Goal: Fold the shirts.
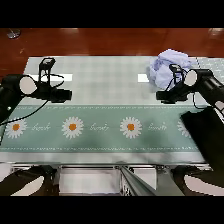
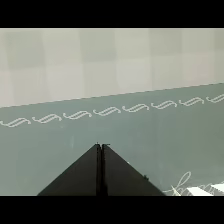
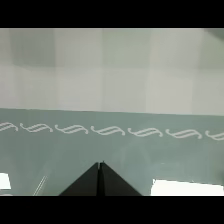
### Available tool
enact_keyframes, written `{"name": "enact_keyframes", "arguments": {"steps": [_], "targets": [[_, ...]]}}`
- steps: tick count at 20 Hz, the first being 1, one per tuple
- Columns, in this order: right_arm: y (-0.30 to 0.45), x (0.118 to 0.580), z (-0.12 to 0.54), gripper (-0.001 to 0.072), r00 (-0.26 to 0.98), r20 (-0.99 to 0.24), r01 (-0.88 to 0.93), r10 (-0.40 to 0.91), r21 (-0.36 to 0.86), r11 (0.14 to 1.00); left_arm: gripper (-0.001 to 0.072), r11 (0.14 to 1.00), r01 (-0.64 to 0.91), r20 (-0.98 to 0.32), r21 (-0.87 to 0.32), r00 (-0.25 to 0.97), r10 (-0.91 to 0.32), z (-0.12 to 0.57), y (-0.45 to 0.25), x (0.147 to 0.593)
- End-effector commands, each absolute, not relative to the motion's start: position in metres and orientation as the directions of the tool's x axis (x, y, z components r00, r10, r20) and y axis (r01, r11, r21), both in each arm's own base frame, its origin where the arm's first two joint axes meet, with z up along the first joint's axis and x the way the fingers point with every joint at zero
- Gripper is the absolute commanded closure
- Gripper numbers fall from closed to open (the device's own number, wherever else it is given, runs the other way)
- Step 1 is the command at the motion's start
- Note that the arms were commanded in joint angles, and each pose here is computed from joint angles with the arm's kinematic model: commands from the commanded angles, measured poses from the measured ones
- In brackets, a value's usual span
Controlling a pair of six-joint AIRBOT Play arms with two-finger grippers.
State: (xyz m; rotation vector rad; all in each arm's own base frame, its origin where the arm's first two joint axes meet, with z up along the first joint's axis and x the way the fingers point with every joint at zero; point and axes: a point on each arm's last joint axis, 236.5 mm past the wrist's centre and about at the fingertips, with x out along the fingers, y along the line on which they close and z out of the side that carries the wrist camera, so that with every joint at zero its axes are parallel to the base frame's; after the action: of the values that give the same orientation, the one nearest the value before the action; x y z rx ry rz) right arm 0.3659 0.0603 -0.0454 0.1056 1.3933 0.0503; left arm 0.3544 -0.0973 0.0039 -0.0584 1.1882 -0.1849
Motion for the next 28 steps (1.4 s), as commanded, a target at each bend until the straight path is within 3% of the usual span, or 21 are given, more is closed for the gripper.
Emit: {"name": "enact_keyframes", "arguments": {"steps": [1,22,23,24,25,26,27,28], "targets": [[0.061,0.366,-0.046,0.0697,0.176,-0.980,0.026,0.098,0.104,0.994,0.0691,0.984,0.112,-0.917,-0.142,0.359,-0.173,0.004,-0.097,0.354],[0.068,0.381,-0.041,0.0695,0.240,-0.962,0.034,0.128,0.140,0.990,0.0690,0.984,0.112,-0.916,-0.142,0.361,-0.173,0.004,-0.097,0.355],[0.068,0.384,-0.039,0.0694,0.252,-0.959,0.033,0.127,0.140,0.990,0.0657,0.984,0.112,-0.912,-0.142,0.371,-0.174,0.005,-0.097,0.357],[0.067,0.389,-0.034,0.0638,0.268,-0.955,0.030,0.125,0.138,0.990,0.0437,0.983,0.112,-0.910,-0.143,0.375,-0.175,0.005,-0.097,0.358],[0.065,0.396,-0.026,0.0450,0.289,-0.950,0.023,0.116,0.128,0.992,0.0053,0.983,0.113,-0.911,-0.143,0.374,-0.175,0.005,-0.098,0.358],[0.062,0.404,-0.014,0.0228,0.316,-0.943,0.014,0.101,0.112,0.994,0.0005,0.983,0.114,-0.910,-0.142,0.375,-0.175,0.005,-0.098,0.358],[0.056,0.414,-0.001,0.0094,0.349,-0.934,0.004,0.076,0.082,0.997,0.0006,0.983,0.114,-0.910,-0.141,0.375,-0.174,0.005,-0.097,0.358],[0.048,0.427,0.017,0.0085,0.396,-0.917,-0.005,0.039,0.041,0.999,0.0006,0.983,0.114,-0.911,-0.140,0.375,-0.174,0.005,-0.097,0.358]]}}
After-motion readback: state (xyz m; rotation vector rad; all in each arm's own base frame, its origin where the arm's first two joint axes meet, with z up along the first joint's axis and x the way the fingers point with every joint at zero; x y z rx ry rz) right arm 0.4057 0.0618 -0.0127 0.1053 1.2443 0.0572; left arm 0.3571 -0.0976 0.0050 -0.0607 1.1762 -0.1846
